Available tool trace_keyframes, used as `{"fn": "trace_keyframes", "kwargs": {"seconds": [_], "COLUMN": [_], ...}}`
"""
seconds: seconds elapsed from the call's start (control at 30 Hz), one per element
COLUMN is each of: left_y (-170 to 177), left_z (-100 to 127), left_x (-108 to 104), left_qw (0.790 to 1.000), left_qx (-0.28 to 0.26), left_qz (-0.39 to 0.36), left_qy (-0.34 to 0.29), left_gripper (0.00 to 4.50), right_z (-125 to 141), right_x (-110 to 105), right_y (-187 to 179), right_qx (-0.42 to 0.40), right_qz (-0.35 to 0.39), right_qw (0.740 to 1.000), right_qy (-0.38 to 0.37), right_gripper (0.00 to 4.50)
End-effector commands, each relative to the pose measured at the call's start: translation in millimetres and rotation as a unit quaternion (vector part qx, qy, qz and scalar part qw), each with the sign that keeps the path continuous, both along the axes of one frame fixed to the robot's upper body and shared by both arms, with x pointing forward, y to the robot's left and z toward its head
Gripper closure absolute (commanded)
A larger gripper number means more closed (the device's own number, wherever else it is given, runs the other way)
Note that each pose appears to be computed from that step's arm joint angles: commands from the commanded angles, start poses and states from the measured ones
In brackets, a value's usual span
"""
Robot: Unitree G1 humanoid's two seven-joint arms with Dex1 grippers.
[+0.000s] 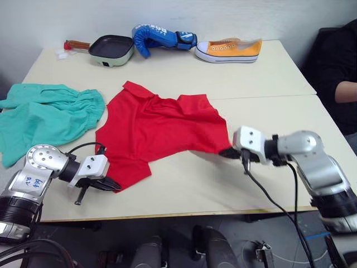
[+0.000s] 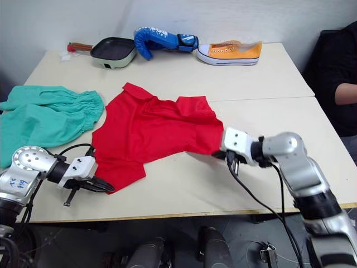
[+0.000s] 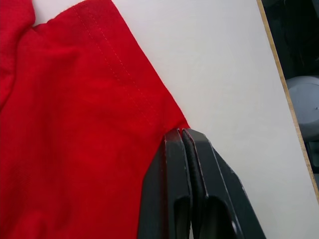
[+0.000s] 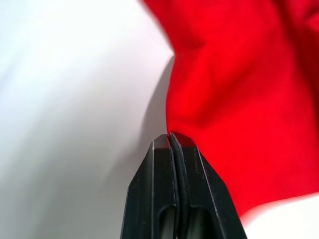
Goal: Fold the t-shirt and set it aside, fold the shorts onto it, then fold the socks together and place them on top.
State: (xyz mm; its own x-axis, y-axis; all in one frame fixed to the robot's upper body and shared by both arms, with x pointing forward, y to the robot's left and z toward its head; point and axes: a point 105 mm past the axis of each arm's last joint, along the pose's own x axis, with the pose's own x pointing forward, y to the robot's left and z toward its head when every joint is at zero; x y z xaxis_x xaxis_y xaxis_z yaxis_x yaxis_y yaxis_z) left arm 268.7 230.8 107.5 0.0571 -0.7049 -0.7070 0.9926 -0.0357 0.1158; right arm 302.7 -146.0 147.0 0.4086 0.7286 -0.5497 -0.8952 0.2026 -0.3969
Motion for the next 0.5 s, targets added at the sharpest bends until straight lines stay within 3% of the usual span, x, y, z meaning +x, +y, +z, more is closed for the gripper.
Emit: {"fn": "trace_keyframes", "kwargs": {"seconds": [0.03, 0.23, 0.37, 0.5], "left_y": [3.2, 7.0, 8.7, 9.7], "left_z": [-1.8, -2.8, -0.8, 0.7], "left_x": [-3.8, -5.9, -6.5, -5.4], "left_qw": [1.0, 1.0, 1.0, 1.0], "left_qx": [0.003, 0.007, 0.01, 0.011], "left_qz": [-0.005, -0.002, -0.003, -0.003], "left_qy": [0.016, 0.024, 0.024, 0.021], "left_gripper": [4.5, 4.5, 4.5, 4.5], "right_z": [2.8, -5.6, -5.8, -4.4], "right_x": [-9.0, -2.0, -4.7, -9.1], "right_y": [-6.4, -22.1, -28.6, -36.5], "right_qx": [-0.002, -0.003, -0.007, -0.023], "right_qz": [-0.024, -0.089, -0.09, -0.086], "right_qw": [0.999, 0.992, 0.992, 0.992], "right_qy": [-0.038, -0.085, -0.088, -0.094], "right_gripper": [4.48, 4.48, 3.66, 2.3]}}
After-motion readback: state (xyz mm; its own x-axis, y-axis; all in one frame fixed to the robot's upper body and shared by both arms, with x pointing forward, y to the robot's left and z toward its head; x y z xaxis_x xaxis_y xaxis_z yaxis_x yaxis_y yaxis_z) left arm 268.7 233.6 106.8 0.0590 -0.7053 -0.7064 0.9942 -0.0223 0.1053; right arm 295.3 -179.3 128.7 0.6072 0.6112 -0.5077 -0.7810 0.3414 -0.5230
